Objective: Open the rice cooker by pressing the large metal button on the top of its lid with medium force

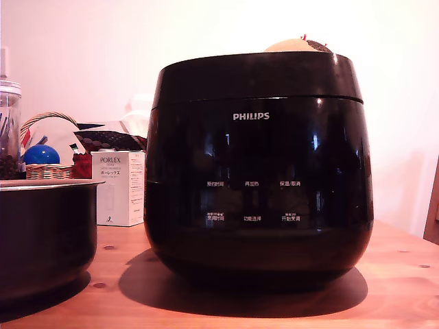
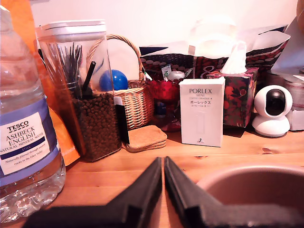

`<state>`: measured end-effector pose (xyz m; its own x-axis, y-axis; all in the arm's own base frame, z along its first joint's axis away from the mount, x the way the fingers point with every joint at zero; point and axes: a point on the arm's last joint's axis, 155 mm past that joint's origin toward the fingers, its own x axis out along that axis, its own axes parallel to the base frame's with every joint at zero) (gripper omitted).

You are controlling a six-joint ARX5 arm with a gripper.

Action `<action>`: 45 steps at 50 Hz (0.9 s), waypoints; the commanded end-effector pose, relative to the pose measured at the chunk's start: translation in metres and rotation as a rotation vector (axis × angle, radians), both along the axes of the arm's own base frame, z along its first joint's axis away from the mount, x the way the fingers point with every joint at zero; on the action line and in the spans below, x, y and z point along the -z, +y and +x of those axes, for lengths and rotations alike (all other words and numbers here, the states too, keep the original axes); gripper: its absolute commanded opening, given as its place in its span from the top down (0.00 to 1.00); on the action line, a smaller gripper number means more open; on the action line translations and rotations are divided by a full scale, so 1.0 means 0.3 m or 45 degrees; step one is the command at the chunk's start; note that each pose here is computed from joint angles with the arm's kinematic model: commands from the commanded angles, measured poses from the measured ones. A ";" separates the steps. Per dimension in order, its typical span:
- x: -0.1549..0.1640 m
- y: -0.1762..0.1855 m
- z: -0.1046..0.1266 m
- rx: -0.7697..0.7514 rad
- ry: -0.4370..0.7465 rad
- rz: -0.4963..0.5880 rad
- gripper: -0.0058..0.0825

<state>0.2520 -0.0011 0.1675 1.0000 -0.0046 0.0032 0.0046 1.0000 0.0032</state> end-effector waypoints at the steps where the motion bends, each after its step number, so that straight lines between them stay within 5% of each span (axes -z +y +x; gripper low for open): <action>1: -0.052 -0.026 -0.007 0.063 -0.071 -0.001 0.96; 21: -0.070 -0.026 -0.008 0.063 -0.097 -0.001 0.96; 33: -0.219 -0.062 -0.037 0.143 -0.326 -0.018 0.96; 43: -0.345 -0.140 -0.096 0.353 -0.495 -0.199 0.96; 44: -0.353 -0.153 -0.103 0.412 -0.477 -0.340 0.96; 45: -0.359 -0.167 -0.109 0.442 -0.477 -0.332 0.96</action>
<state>0.2266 -0.0443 0.2631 0.8949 -0.2457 0.3725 0.2925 0.9534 -0.0739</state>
